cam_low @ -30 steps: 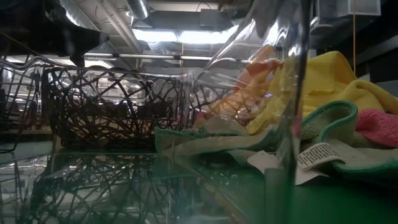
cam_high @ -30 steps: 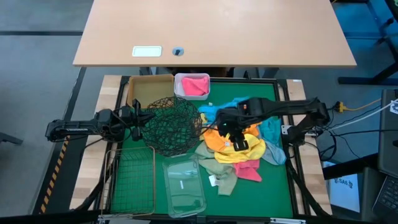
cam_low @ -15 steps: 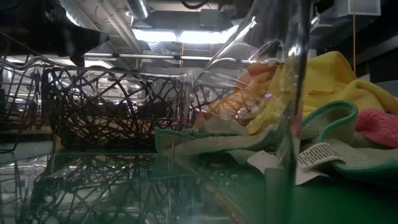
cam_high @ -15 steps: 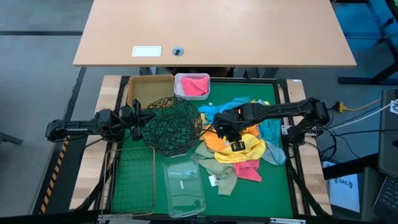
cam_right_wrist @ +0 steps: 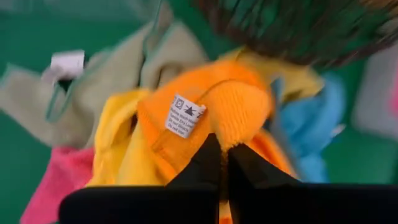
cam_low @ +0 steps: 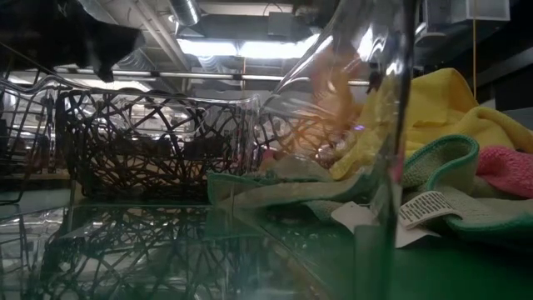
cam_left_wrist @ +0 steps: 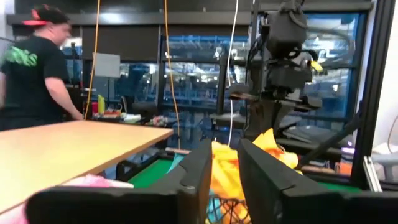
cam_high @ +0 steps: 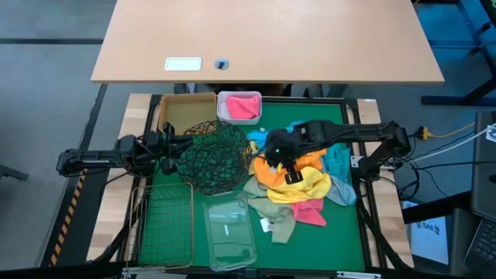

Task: Sort microfiber towel by color & place in baskets
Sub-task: Put the orange microfiber towel into the orange bin

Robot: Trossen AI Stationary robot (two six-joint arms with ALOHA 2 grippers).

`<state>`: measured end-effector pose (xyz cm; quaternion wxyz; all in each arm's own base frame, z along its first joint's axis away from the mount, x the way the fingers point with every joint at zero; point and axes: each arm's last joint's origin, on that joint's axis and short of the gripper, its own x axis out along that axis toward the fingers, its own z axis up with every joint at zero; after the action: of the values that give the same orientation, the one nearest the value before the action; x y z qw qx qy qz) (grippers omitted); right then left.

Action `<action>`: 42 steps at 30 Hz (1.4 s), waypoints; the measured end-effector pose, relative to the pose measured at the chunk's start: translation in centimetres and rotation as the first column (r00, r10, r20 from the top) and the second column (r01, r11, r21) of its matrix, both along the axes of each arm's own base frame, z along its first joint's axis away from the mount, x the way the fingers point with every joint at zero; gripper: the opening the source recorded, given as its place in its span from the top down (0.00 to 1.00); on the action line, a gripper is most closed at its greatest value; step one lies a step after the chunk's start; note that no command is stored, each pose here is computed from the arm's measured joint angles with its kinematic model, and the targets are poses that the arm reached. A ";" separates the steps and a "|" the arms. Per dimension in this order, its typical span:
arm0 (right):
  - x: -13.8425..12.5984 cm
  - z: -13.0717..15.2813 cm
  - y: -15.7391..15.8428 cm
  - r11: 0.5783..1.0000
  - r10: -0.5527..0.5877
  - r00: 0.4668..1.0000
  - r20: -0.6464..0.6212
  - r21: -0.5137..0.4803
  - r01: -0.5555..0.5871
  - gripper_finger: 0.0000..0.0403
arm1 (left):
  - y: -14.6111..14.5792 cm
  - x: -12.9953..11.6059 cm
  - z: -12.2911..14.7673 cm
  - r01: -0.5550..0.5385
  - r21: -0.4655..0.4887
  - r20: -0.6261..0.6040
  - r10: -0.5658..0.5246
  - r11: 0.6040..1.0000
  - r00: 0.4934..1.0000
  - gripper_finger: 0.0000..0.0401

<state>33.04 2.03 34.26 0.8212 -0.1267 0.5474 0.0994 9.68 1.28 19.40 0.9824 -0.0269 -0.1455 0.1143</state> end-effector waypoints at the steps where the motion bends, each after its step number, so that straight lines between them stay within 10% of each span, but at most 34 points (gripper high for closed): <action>1: 0.1 0.9 -0.2 1.000 0.005 0.999 0.034 -0.004 -0.005 0.98 | 0.0 0.0 0.1 0.000 0.001 0.010 0.000 1.000 1.000 0.78; 20: -0.4 10.7 -6.2 0.988 -0.142 0.879 0.455 0.017 0.151 0.99 | 0.2 2.3 2.6 0.001 0.045 0.119 -0.006 0.999 0.993 0.71; 42: -0.2 11.0 -6.5 0.987 -0.149 0.858 0.491 0.020 0.160 0.99 | 1.4 15.3 7.3 -0.055 0.146 -0.158 0.078 0.988 0.984 0.71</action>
<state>32.87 -4.51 45.23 0.9371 -0.1125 0.3303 -0.0081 25.00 2.70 26.73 0.9861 0.0569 -0.0729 0.1382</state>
